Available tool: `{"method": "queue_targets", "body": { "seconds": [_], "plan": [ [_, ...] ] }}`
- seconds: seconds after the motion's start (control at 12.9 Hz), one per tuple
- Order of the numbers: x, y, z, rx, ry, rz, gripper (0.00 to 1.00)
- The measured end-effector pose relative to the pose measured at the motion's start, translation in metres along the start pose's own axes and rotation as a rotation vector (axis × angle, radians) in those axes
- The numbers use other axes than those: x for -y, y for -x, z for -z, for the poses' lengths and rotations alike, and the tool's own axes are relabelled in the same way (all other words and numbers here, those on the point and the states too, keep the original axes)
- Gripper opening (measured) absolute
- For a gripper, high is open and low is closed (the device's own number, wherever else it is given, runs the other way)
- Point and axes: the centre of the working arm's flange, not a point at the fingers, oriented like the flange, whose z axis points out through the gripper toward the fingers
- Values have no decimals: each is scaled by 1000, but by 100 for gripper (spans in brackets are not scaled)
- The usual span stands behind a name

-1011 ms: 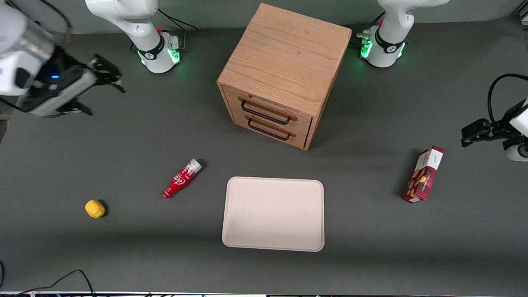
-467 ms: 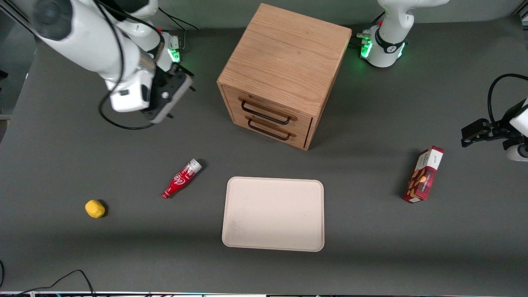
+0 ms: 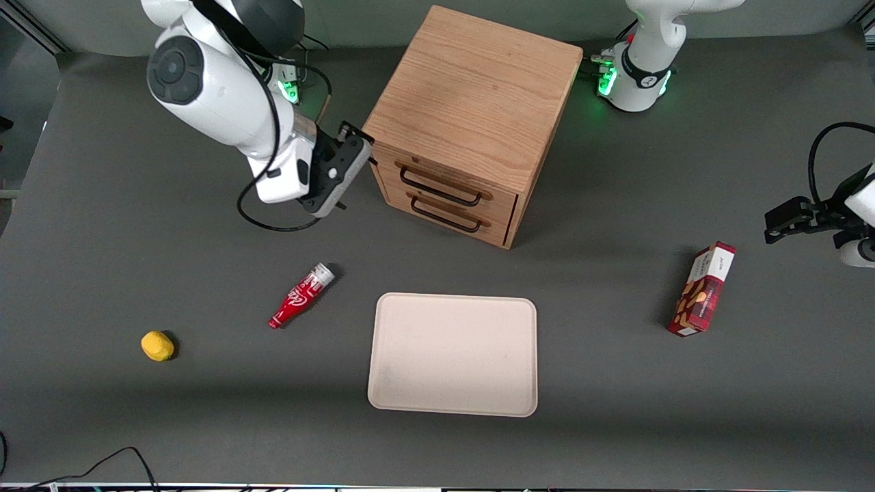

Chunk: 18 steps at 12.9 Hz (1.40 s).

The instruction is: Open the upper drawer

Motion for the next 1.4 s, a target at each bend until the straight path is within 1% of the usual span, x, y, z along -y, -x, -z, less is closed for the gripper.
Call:
{"method": "queue_targets", "body": {
  "seconds": [0.23,0.39,0.47,0.62,0.86,1.24,1.4],
  "plan": [
    [-7,-18,-34,-55,-31,-1,100],
    [-7,-30,-58,-88,-62,-19,100],
    [-4,-35,-69,-100,-76,-26,100],
    [6,-43,-88,-110,-98,-35,100],
    [14,-45,-105,-96,-117,-39,100],
    [9,-36,-140,-43,-146,-56,100],
    [12,-36,-146,-38,-152,-52,100]
  ]
}}
